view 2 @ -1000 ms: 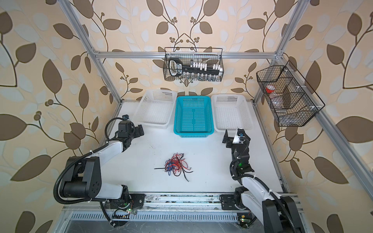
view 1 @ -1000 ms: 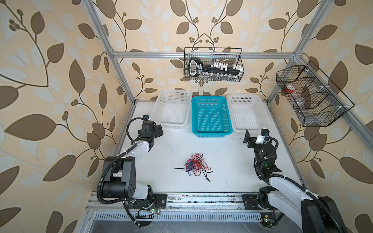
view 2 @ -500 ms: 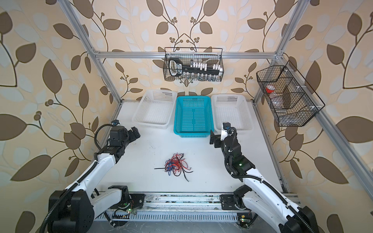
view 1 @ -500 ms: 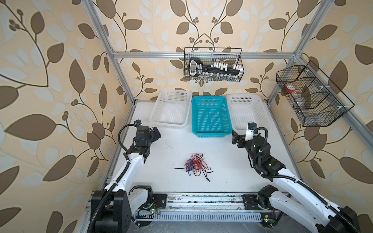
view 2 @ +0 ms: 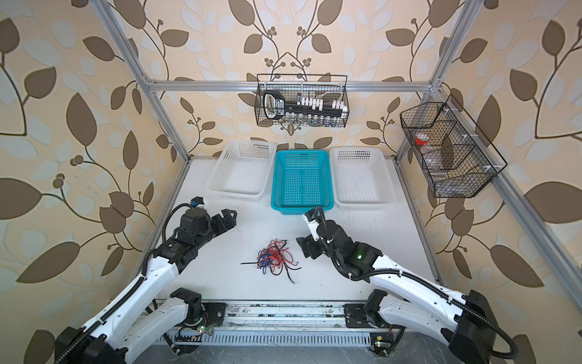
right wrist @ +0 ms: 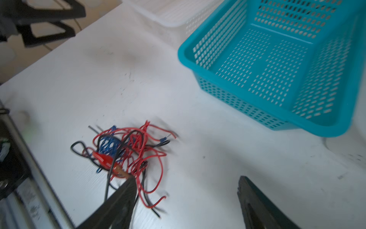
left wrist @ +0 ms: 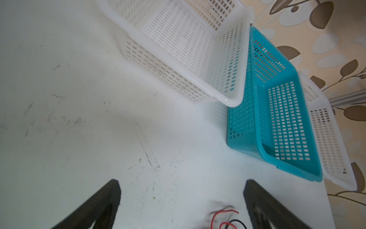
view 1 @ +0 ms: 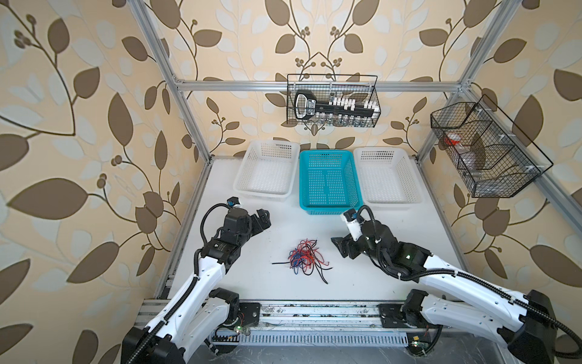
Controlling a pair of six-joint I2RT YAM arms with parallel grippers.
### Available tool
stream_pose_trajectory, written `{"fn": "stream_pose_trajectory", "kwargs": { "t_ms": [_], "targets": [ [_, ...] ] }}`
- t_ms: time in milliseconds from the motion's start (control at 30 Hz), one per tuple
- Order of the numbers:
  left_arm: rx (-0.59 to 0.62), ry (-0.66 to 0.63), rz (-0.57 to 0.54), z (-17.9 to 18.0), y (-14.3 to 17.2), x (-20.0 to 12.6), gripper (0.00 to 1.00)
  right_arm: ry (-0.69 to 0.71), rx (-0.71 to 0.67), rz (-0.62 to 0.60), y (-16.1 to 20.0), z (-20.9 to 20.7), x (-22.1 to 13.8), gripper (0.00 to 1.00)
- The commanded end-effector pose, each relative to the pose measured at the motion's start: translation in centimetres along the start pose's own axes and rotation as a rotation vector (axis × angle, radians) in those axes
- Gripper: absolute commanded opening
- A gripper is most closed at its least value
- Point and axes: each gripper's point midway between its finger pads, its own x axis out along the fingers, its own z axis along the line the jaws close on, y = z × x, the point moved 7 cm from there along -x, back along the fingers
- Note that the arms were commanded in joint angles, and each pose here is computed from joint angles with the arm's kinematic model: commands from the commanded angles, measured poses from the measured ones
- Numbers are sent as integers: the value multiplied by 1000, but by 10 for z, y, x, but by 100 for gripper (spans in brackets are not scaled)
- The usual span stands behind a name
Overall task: Untangle and sort cables by color
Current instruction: Untie the cable from multiple cables.
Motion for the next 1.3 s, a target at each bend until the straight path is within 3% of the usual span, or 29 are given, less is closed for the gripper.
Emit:
{"fn": "stream_pose_trajectory", "kwargs": {
  "t_ms": [0,200,533,767,967,1267],
  "targets": [
    [-31,-17,84,6,21,-6,99,-106,-19,97,13,23,-3,79],
    [3,54,149,-2,37,-11,99,-201,-55,129,23,55,-1,76],
    [73,169,192,-19,50,-15,99,-207,-28,169,31,71,30,63],
    [92,182,186,-21,49,-11,99,-207,-25,212,35,77,49,41],
    [113,194,161,-27,44,-8,99,-184,-7,189,23,70,50,2],
    [192,290,158,-48,33,-11,99,-178,-6,32,-47,40,10,0]
  ]
}}
